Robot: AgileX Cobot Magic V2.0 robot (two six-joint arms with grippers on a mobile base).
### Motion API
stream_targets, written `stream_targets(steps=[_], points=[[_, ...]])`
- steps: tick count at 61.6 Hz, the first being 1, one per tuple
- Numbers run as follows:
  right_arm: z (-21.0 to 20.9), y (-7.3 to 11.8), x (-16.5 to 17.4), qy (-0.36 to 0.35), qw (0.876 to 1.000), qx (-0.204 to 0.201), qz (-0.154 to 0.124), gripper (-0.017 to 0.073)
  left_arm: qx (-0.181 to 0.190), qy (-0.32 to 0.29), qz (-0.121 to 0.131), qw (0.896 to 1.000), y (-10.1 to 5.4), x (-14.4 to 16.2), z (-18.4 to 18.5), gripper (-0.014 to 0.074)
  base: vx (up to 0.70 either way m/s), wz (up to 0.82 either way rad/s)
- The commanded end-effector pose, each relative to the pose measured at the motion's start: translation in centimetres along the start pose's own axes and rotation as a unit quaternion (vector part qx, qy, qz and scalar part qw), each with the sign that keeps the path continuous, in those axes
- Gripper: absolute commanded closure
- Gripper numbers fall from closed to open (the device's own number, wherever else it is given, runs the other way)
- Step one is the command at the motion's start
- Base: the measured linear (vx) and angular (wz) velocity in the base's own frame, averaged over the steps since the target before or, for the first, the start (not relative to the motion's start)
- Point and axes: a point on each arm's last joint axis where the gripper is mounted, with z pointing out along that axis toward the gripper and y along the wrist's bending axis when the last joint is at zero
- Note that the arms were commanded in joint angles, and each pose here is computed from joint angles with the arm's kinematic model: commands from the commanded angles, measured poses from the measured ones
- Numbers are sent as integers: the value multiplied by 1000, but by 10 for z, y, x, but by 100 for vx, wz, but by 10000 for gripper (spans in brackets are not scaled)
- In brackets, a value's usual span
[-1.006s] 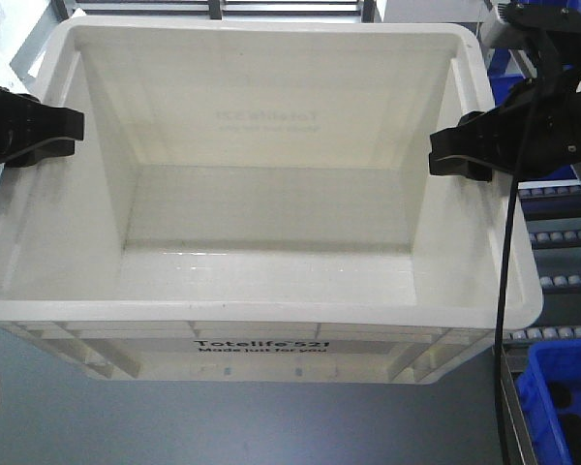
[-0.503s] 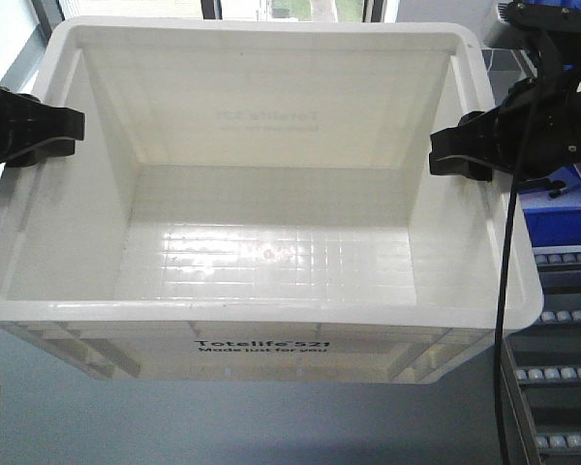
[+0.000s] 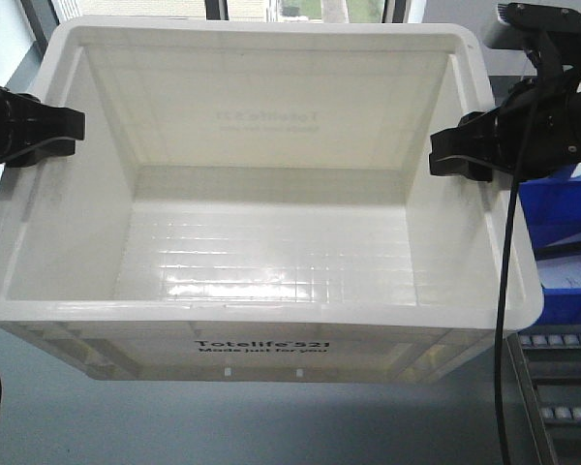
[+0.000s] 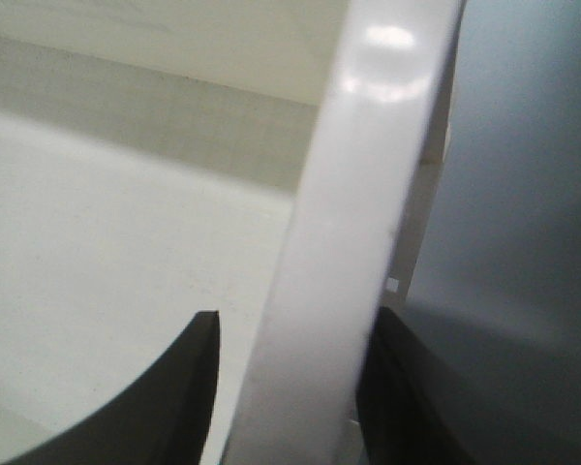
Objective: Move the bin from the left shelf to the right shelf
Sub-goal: 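Keep gripping the crate rims while the base turns toward other shelves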
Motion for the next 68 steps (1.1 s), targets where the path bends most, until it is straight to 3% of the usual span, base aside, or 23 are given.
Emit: stream_targets(steps=[1,37,68], points=[[-23,8,-13,-64,998,-8,-25,564,15,-101,9,995,-7,-20,-23,601,48,9],[-23,8,-13,-64,998,-8,-25,564,15,-102,9,995,-7,-20,-23,601,47,21],[-23,8,-13,-64,998,-7,-25,564,15,-99,8,995,-7,-20,-20,601,35,51]])
